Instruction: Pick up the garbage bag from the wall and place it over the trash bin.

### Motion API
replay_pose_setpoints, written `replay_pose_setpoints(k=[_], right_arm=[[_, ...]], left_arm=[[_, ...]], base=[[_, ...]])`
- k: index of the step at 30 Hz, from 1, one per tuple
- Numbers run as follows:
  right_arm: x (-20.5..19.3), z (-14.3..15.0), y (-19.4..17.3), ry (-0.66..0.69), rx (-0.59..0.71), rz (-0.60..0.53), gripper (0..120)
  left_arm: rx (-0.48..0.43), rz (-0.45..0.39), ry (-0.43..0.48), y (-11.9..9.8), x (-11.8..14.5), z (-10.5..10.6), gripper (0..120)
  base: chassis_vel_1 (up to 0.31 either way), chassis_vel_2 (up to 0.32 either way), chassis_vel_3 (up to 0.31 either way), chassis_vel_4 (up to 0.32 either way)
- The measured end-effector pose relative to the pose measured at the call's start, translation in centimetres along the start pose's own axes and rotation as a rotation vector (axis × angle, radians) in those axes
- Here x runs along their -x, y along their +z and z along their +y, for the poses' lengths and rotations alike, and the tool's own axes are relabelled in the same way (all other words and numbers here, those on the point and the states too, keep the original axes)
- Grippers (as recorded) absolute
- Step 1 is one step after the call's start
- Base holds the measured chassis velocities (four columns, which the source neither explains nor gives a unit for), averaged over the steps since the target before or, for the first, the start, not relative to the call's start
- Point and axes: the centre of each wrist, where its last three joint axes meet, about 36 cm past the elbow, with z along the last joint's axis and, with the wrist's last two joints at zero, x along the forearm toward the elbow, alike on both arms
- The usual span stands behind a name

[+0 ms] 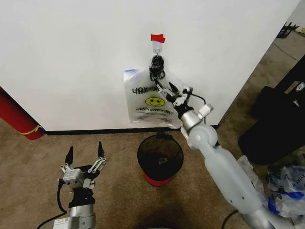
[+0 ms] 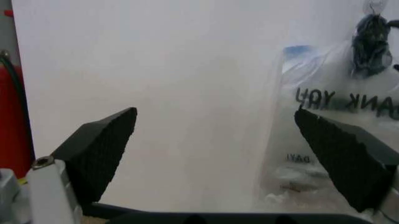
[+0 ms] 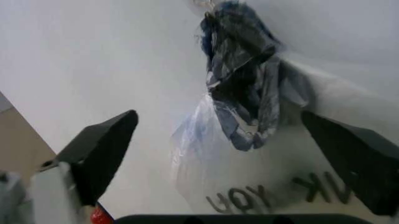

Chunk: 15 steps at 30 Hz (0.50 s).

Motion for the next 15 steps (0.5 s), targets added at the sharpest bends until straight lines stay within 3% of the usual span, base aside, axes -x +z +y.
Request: replay_pose_setpoints(k=[8, 15], right_arm=[[1.9, -0.4, 0.2, 0.021, 0.037, 0.012, 71], [2.6, -0.3, 0.5, 0.024, 0.052, 0.017, 43]], left_arm=[[-0.014, -0.005, 0.0, -0.2, 0.3, 0.1, 99], [-0.012, -0.018, -0.001, -0.5, 0.9, 0.4, 99]], base=[[0.0, 0.0, 0.0, 0.0], [0.0, 0.0, 0.0, 0.0]])
